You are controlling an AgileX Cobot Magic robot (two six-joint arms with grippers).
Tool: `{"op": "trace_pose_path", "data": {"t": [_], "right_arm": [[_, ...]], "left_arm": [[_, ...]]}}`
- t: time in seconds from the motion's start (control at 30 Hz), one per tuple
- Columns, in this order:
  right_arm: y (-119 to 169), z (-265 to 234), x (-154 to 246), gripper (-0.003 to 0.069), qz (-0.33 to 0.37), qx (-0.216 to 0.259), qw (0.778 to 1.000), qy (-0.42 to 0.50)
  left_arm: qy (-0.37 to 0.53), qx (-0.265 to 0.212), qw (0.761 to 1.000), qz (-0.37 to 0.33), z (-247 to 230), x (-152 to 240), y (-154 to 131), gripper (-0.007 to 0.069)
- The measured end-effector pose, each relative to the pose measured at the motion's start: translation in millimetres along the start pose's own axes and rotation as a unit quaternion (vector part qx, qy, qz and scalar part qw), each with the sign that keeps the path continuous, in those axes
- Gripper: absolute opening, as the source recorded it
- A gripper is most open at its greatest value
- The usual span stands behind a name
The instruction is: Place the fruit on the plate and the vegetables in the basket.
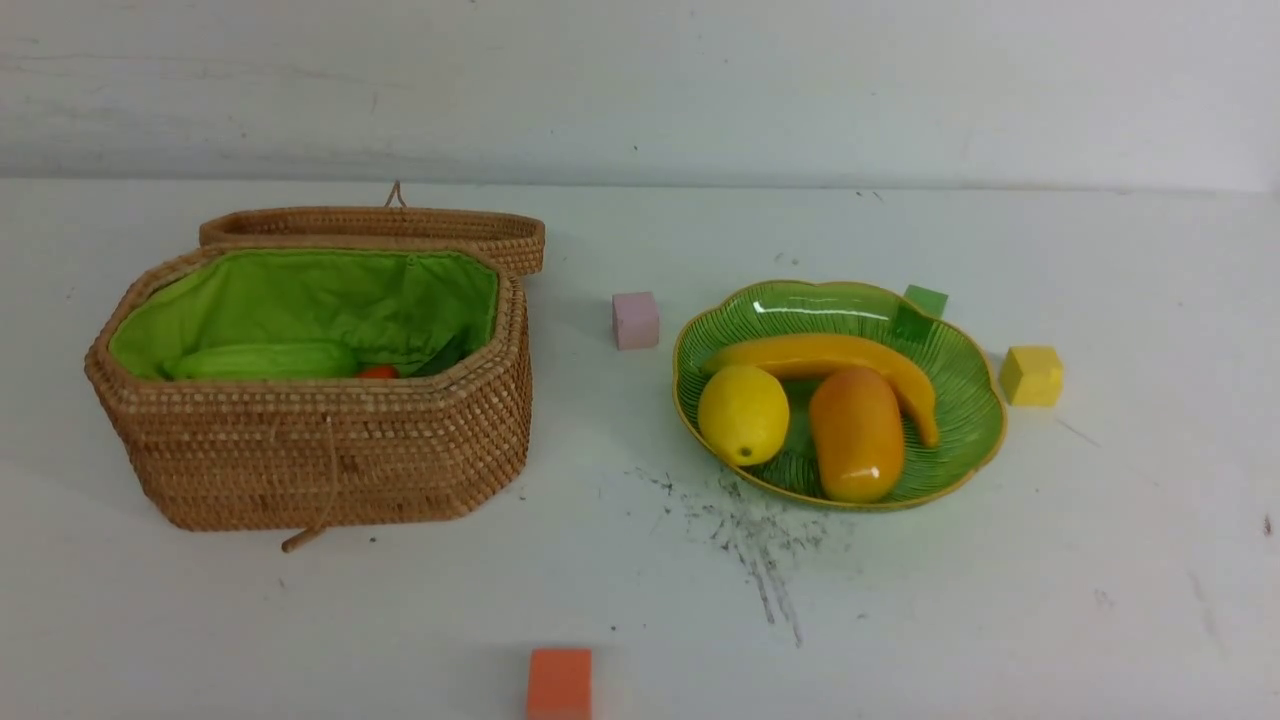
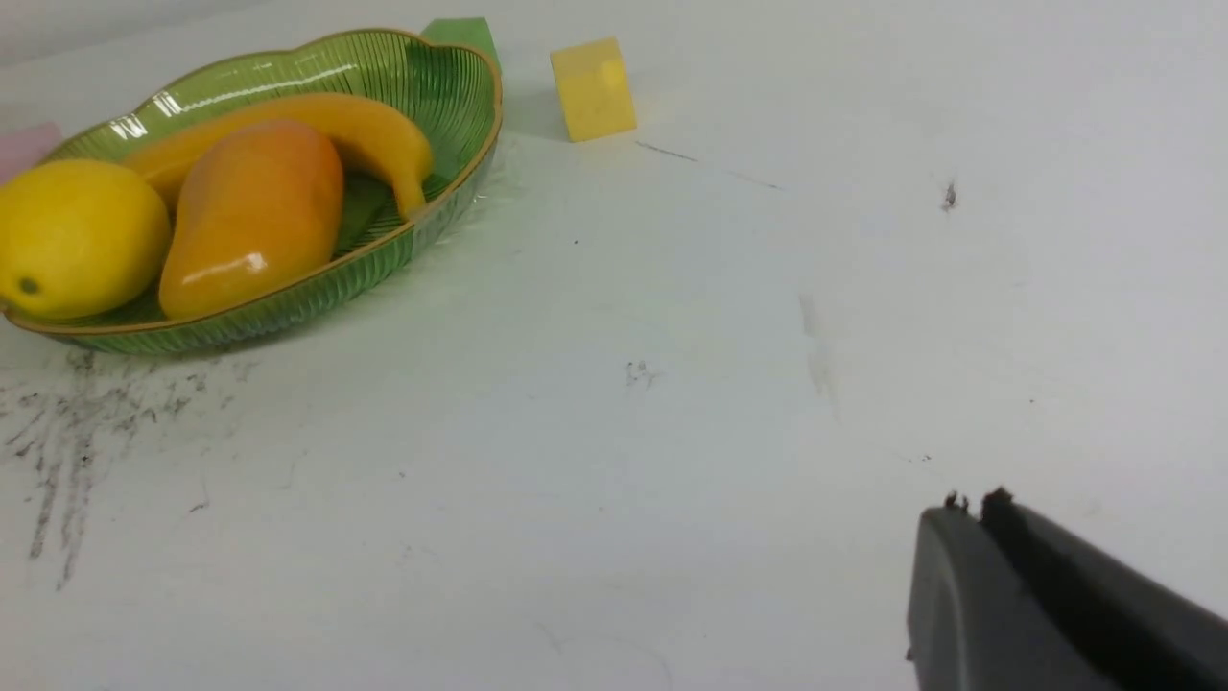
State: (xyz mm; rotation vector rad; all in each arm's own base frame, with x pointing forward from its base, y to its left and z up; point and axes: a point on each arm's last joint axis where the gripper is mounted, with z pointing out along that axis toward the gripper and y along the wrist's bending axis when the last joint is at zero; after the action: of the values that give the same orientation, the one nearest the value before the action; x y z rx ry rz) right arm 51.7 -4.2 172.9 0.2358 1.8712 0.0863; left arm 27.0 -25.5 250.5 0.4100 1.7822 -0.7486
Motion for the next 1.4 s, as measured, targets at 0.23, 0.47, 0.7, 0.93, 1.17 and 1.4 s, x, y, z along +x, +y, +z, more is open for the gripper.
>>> {"op": "trace_pose_path", "data": {"t": [0.23,0.47,0.7,0.93,1.17,1.4], "right_arm": [[0.0,0.0,0.0,0.0036,0.000,0.000,1.000,0.000],[-0.1,0.0,0.0,0.0045,0.000,0.001,1.000,0.000],[0.0,0.0,-0.1,0.0054,0.001,0.001,1.000,-0.001],[0.0,0.0,0.0,0.0062,0.001,0.001,1.000,-0.001],[0.0,0.0,0.0,0.0066,0.001,0.001,1.000,-0.001],[0.0,0.0,0.0,0.0078,0.001,0.001,1.000,-0.001]], "left_arm": [[-0.030,-0.079,0.996,0.013,-0.5,-3.3,7.5,0.0001],[-0.116,-0.225,0.967,-0.028,3.1,3.1,23.3,-0.0013],[-0.084,-0.281,0.954,-0.060,20.4,51.3,47.9,-0.0013],[-0.033,-0.281,0.954,-0.096,23.1,66.6,49.5,-0.0013],[-0.034,-0.281,0.954,-0.097,23.2,66.5,49.4,-0.0013],[-0.034,-0.281,0.954,-0.098,23.2,66.5,49.4,-0.0013]]}}
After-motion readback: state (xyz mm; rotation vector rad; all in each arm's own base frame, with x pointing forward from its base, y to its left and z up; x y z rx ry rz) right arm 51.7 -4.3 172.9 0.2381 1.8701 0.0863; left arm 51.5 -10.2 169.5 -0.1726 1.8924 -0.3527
